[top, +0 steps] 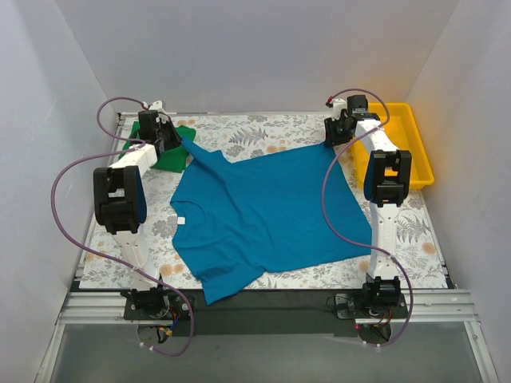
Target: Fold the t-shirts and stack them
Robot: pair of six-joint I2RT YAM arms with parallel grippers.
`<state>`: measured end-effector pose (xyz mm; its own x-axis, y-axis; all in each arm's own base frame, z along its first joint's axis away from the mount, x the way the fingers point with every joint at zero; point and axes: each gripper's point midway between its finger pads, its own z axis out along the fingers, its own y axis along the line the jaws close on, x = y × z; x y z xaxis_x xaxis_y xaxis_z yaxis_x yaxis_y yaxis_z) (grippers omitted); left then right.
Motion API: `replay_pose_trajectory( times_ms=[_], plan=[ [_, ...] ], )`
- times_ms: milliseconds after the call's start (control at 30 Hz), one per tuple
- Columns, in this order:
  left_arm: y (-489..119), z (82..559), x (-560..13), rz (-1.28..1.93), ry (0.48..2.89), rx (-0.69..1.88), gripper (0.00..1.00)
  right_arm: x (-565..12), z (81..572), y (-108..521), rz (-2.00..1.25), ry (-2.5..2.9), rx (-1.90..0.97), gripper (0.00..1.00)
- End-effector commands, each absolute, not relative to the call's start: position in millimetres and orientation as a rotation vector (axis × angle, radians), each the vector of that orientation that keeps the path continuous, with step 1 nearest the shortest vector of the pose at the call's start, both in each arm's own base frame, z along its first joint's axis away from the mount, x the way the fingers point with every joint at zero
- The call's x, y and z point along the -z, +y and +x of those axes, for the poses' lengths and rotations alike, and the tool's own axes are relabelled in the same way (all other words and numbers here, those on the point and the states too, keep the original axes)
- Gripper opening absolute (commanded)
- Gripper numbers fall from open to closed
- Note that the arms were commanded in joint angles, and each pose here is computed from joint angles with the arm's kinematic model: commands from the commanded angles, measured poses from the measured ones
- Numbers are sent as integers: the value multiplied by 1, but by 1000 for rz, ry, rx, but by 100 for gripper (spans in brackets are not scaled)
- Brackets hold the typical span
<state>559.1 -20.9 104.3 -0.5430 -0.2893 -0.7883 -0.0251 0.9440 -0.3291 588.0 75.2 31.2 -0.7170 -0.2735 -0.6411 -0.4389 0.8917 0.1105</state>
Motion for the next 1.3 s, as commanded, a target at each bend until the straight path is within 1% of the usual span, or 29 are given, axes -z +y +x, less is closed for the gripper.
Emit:
replay_pose_trajectory(
  times_ms=[0, 67, 100, 167, 233, 267, 333, 367, 433, 533, 567, 600, 633, 667, 700, 733, 767, 800, 833, 867, 933, 967, 1033, 1067, 1133, 1167, 1200, 1233, 1267],
  plan=[
    [-23, 560, -142, -201, 2050, 368, 0, -41, 603, 86, -525, 2343, -380, 40],
    [-24, 560, -141, -198, 2050, 377, 0, -42, 607, 85, -526, 2329, -370, 39],
    [-25, 560, -141, -199, 2052, 383, 0, -41, 608, 85, -525, 2330, -367, 36],
    [-26, 560, -143, -197, 2049, 389, 0, -42, 612, 85, -525, 2318, -368, 33],
    [-26, 561, -144, -196, 2046, 391, 0, -40, 614, 86, -527, 2316, -371, 25],
    [-26, 562, -145, -196, 2043, 394, 0, -40, 615, 87, -529, 2310, -372, 16],
    [-27, 563, -147, -198, 2037, 398, 0, -43, 618, 86, -534, 2298, -368, 8],
    [-27, 564, -149, -196, 2035, 404, 0, -49, 620, 86, -538, 2284, -362, 1],
    [-30, 564, -154, -198, 2025, 419, 0, -58, 621, 88, -549, 2261, -364, 1],
    [-32, 563, -170, -194, 1997, 436, 0, -85, 616, 93, -575, 2203, -392, 1],
    [-32, 561, -176, -191, 1988, 435, 0, -114, 613, 97, -599, 2142, -405, 1],
    [-32, 560, -182, -189, 1977, 434, 0, -111, 604, 99, -606, 2144, -424, 1],
    [-32, 559, -200, -175, 1929, 430, 0, -120, 599, 102, -620, 2122, -439, 1],
    [-32, 557, -207, -172, 1913, 428, 0, -154, 591, 107, -644, 2055, -452, 1],
    [-30, 555, -216, -171, 1892, 424, 0, -159, 583, 108, -649, 2045, -464, 1],
    [-30, 551, -223, -168, 1877, 422, 0, -153, 570, 111, -659, 2050, -485, 1],
    [-31, 542, -237, -161, 1850, 420, 0, -181, 557, 114, -686, 1994, -489, 1],
    [-31, 538, -248, -154, 1826, 420, 0, -190, 549, 114, -694, 1974, -490, 1],
    [-32, 533, -254, -150, 1811, 422, 0, -181, 534, 114, -696, 1991, -504, 1],
    [-33, 524, -275, -132, 1767, 425, 0, -211, 521, 117, -717, 1931, -495, 1],
    [-35, 512, -285, -118, 1741, 428, 0, -226, 503, 116, -735, 1898, -485, 1],
    [-36, 501, -310, -101, 1684, 432, 0, -245, 486, 117, -753, 1858, -476, 1],
    [-39, 487, -321, -97, 1656, 453, 0, -263, 468, 115, -776, 1815, -451, 1],
    [-40, 481, -329, -95, 1636, 458, 0, -285, 450, 115, -792, 1765, -427, 1],
    [-42, 460, -358, -101, 1562, 478, 0, -310, 432, 112, -827, 1700, -377, 1],
    [-42, 454, -367, -108, 1536, 479, 0, -338, 416, 110, -834, 1637, -331, 1],
    [-40, 440, -391, -111, 1476, 476, 0, -351, 406, 108, -840, 1609, -310, 1],
    [-41, 433, -403, -125, 1447, 493, 0, -367, 397, 107, -850, 1571, -281, 1],
    [-41, 425, -417, -130, 1414, 501, 0, -393, 383, 103, -838, 1516, -233, 1]
  ],
)
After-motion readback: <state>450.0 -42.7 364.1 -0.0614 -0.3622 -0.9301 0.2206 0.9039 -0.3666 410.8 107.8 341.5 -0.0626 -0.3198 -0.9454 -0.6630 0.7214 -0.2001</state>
